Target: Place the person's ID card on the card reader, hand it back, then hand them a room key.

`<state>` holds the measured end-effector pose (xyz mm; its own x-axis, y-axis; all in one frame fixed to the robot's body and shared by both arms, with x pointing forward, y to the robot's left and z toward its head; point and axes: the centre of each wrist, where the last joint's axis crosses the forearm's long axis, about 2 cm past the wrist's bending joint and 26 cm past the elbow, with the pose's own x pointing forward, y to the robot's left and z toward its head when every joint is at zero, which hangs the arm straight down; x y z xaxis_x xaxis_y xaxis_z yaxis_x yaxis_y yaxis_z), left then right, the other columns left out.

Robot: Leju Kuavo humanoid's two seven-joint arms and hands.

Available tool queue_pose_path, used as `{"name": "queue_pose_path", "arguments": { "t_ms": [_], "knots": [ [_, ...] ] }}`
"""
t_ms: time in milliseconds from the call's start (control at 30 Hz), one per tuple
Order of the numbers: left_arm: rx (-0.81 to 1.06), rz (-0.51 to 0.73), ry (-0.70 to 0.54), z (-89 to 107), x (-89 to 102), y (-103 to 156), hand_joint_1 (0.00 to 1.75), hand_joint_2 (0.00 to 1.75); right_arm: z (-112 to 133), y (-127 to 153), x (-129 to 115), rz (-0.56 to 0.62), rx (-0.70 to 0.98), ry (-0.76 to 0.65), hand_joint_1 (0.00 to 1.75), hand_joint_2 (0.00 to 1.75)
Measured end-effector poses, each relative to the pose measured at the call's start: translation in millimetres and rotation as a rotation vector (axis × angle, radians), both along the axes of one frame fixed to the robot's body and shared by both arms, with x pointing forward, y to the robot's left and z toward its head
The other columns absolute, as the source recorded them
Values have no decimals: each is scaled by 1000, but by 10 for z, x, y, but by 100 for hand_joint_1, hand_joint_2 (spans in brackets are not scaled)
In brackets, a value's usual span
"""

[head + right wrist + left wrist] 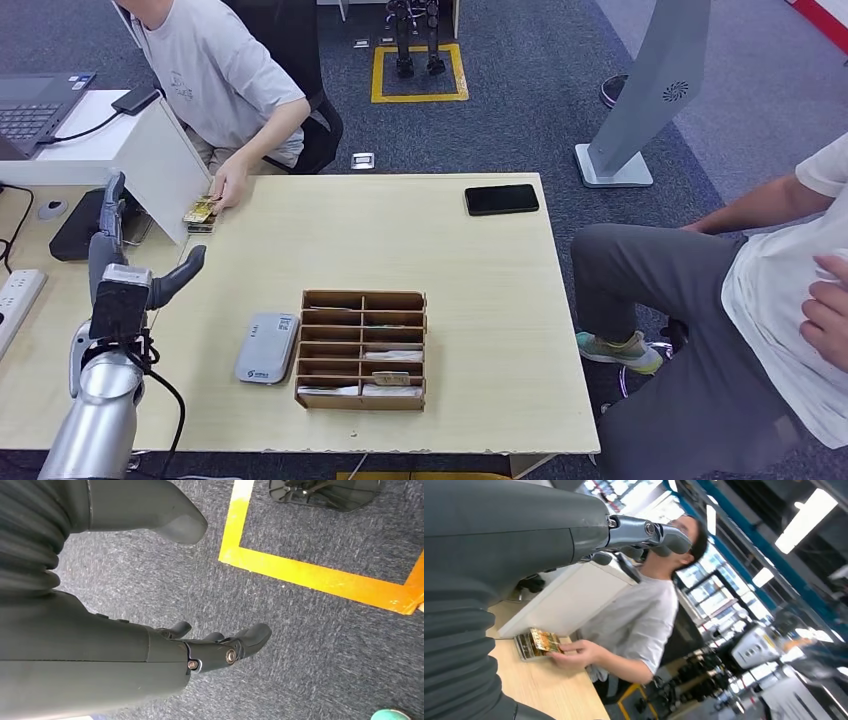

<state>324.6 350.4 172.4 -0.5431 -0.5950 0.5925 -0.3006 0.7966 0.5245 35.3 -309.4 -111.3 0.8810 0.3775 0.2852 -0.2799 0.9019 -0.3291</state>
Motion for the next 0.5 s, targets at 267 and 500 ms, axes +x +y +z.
{"name": "queue_pose_path", "arguments": {
  "t_ms": [267, 500],
  "knots": [
    [379, -244, -109, -16, -427, -622, 0, 175, 1, -5, 7, -12, 4, -10, 0, 175],
    [550, -363, -159, -130, -602, -1005, 0, 175, 4, -27, 27, -31, 3, -19, 0, 175]
  ]
}}
